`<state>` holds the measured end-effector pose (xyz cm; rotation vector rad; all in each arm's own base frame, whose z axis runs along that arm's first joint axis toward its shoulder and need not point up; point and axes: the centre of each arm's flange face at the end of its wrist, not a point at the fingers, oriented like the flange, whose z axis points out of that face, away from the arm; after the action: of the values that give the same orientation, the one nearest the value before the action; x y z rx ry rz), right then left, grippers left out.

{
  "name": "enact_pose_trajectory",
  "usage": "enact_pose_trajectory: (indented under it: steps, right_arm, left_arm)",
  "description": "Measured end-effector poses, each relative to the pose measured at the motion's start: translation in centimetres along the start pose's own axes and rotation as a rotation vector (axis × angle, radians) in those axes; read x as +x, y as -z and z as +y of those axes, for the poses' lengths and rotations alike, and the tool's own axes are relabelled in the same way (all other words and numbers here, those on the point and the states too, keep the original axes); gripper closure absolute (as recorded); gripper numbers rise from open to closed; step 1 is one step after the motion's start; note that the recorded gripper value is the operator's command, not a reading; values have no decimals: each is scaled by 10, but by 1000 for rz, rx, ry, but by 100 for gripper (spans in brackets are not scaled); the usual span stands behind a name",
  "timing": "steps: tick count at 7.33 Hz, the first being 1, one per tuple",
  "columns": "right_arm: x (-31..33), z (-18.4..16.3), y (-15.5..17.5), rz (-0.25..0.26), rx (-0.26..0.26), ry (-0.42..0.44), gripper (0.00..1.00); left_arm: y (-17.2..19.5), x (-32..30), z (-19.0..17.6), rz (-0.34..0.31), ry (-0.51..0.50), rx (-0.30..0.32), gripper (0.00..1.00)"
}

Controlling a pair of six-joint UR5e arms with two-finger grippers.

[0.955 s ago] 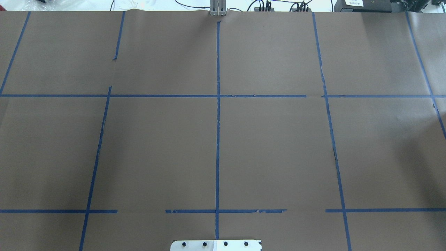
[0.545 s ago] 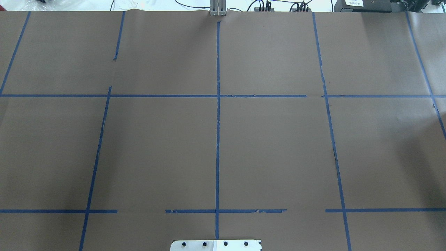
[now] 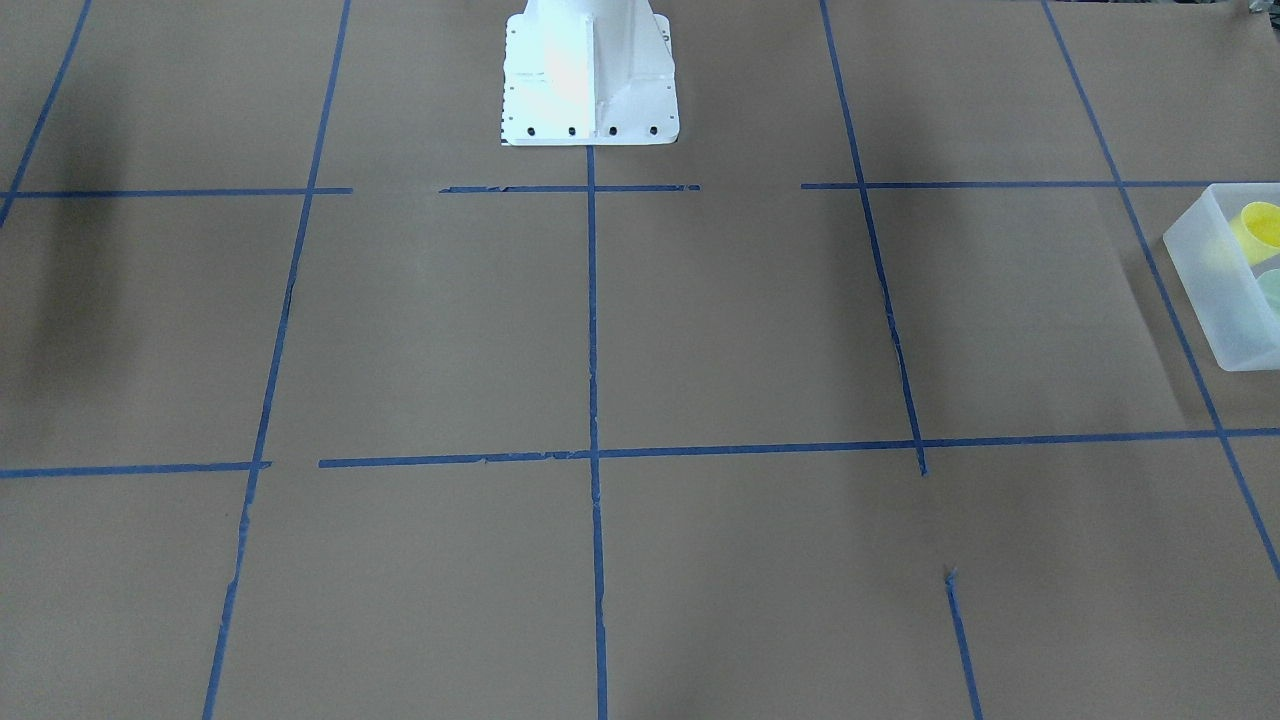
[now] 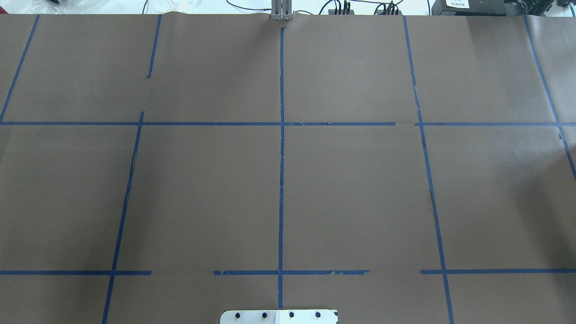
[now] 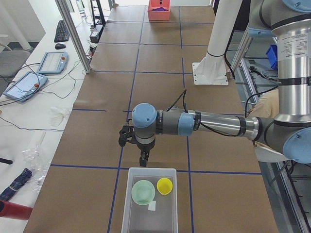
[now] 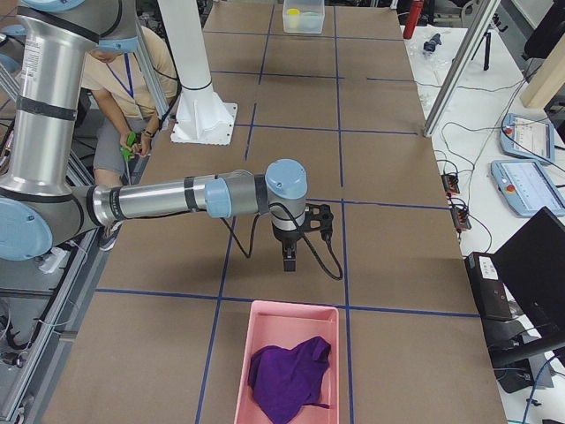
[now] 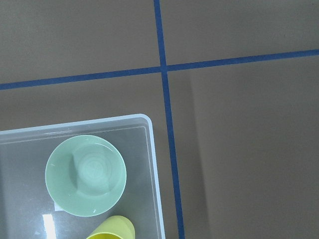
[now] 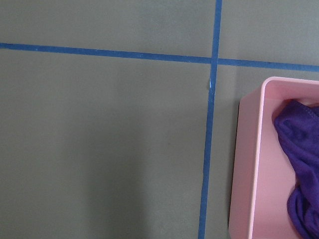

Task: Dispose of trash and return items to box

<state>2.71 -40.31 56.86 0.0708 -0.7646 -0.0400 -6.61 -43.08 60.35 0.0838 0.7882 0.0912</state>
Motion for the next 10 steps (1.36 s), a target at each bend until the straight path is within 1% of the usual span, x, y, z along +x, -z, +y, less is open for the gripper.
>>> enact_pose_trajectory:
  steps: [10]
  right_arm:
    - [2, 1, -2, -2, -4, 3, 0]
  left_arm:
    - [5, 4, -1, 3, -7, 10, 0]
